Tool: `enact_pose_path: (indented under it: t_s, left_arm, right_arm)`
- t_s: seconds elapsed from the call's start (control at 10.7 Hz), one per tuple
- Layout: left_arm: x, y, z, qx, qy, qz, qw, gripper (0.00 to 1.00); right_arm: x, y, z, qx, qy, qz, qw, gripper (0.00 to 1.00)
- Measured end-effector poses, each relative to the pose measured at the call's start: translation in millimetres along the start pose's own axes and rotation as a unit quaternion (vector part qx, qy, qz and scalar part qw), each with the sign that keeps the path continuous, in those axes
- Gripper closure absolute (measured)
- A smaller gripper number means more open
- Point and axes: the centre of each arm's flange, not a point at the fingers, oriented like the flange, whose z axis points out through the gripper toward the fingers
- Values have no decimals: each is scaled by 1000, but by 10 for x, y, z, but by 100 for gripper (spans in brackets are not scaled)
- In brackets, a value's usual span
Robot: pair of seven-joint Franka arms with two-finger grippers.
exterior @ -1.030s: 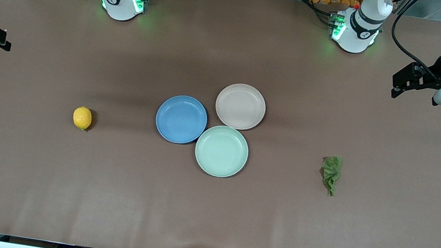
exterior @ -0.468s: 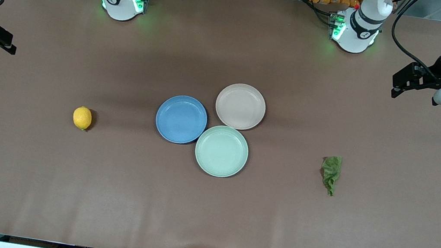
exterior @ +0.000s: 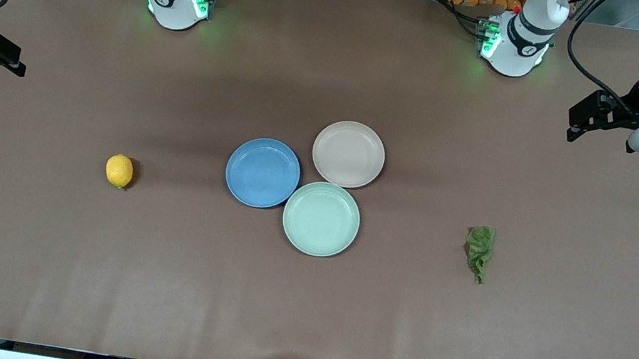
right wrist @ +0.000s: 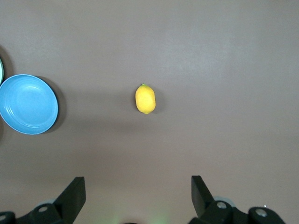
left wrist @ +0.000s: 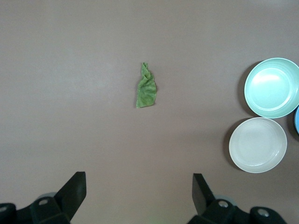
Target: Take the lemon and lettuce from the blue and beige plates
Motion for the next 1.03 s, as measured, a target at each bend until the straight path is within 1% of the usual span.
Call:
enact_pose_path:
  t_s: [1.03]
  left_arm:
    - [1,0,2,0,0,0,1000,0]
  right_arm:
    - [-2,25,-10,-1,2,2,1000,0]
